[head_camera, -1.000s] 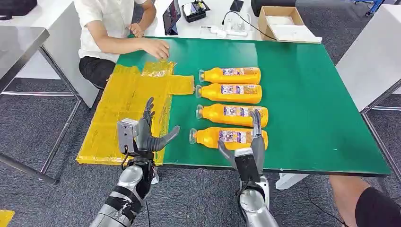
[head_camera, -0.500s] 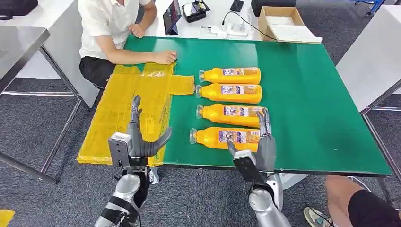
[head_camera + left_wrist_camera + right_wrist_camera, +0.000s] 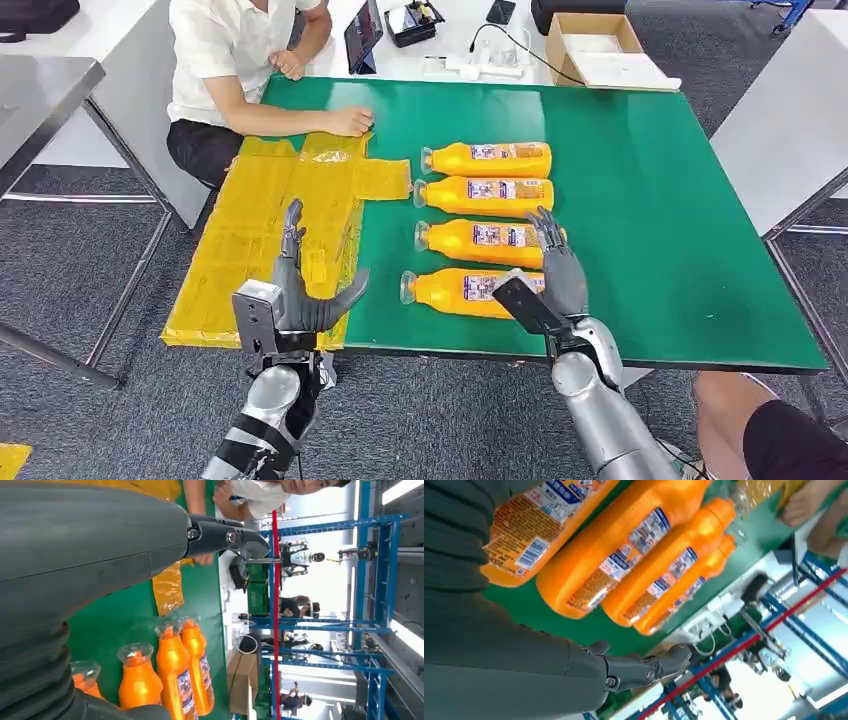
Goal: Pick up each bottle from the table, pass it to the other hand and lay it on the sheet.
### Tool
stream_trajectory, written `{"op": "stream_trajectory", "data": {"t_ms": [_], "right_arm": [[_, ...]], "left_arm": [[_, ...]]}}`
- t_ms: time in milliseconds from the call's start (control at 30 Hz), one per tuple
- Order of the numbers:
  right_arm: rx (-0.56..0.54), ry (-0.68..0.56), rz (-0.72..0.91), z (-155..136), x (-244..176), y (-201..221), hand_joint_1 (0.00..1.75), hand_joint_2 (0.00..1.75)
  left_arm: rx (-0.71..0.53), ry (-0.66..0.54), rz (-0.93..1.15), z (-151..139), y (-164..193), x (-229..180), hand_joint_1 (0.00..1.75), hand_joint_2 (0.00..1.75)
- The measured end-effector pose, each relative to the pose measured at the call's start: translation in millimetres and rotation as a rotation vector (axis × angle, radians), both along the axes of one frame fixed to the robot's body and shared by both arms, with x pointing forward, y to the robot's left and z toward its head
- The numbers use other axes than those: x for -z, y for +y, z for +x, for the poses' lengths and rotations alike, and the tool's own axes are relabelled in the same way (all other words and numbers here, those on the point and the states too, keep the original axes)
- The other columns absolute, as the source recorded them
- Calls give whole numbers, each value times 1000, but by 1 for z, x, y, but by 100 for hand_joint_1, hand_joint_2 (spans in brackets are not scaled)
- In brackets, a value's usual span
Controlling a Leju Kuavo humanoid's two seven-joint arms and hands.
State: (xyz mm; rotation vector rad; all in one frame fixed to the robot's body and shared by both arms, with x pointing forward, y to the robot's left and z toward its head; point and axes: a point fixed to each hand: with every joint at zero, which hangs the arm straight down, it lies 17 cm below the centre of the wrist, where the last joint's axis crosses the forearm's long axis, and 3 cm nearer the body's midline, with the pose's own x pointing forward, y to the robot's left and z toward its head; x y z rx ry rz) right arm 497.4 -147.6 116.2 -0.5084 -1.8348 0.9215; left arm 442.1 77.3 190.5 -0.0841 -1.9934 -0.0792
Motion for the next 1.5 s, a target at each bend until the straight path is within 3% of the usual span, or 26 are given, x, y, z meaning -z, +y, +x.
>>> {"op": "stream_trajectory", "data": {"t_ms": [267, 467, 867, 1200, 1500], "right_arm": [[-132, 160, 44, -3, 26, 19, 0, 175], [-284, 240, 68, -24, 39, 45, 0, 175], [-349, 261, 24, -34, 49, 53, 0, 175], [-191, 212, -301, -3, 68, 20, 0, 175], [-143, 205, -410, 8, 75, 9, 0, 175]], "left_arm": [[30, 6, -5, 3, -6, 0, 0, 175], [55, 14, -7, 5, -12, 1, 0, 175], [62, 25, -1, 7, -14, 5, 0, 175], [56, 43, 6, 12, -11, 7, 0, 175], [38, 44, 17, 13, -7, 9, 0, 175]]}}
